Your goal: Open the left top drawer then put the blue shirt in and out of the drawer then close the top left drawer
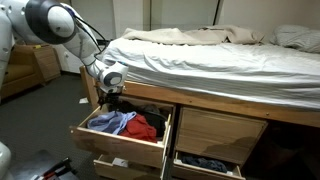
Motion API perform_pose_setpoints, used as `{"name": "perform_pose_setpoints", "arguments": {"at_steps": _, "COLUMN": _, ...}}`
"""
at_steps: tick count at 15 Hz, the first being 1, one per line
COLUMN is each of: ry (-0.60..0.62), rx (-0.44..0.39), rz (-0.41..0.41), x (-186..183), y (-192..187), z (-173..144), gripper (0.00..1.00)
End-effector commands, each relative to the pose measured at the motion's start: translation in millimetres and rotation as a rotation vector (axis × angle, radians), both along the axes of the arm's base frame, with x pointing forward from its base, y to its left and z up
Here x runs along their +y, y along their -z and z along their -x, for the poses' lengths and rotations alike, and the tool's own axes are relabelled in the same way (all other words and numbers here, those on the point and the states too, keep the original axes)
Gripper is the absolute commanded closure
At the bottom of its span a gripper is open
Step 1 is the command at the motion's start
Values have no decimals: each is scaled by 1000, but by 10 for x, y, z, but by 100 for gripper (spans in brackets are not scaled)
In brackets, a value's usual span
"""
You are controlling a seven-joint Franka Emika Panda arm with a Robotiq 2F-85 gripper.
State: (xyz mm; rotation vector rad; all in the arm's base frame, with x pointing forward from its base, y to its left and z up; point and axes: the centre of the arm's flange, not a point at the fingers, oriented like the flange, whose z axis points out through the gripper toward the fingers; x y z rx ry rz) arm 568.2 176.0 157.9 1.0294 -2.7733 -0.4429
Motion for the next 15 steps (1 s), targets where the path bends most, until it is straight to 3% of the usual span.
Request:
{"name": "perform_pose_setpoints", "arguments": {"at_steps": 1, "ry": -54, "rx": -70, "rz": -30, "x": 106, "y": 559, "z": -99, "gripper": 0}}
{"name": "perform_pose_setpoints", "arguments": {"at_steps": 5, "ry": -154, "rx": -199, "rz": -3, "x": 286, "y": 1083, "z": -77, "gripper": 0}}
{"name": "perform_pose_setpoints", "arguments": {"at_steps": 6, "ry": -109, "rx": -139, "rz": 1, "x": 221, "y": 875, "z": 22, "gripper": 0}}
{"name": "perform_pose_setpoints", "arguments": {"at_steps": 10, "ry": -133, "rx": -174, "rz": 6, "x": 287, "y": 1092, "z": 4, "gripper": 0}}
{"name": "perform_pose_setpoints", "arguments": {"at_steps": 13, "ry": -132, "rx": -271, "rz": 59, "x": 244, "y": 1291, "z": -91, "gripper": 0}}
{"name": "perform_pose_setpoints", "arguments": {"at_steps": 14, "ry": -123, "rx": -282, "rz": 67, "x": 217, "y": 1355, "z": -119, "gripper": 0}}
{"name": "perform_pose_setpoints", "arguments": {"at_steps": 15, "ry": -127, "rx": -245, "rz": 37, "x": 225, "y": 1162, "z": -64, "gripper": 0}}
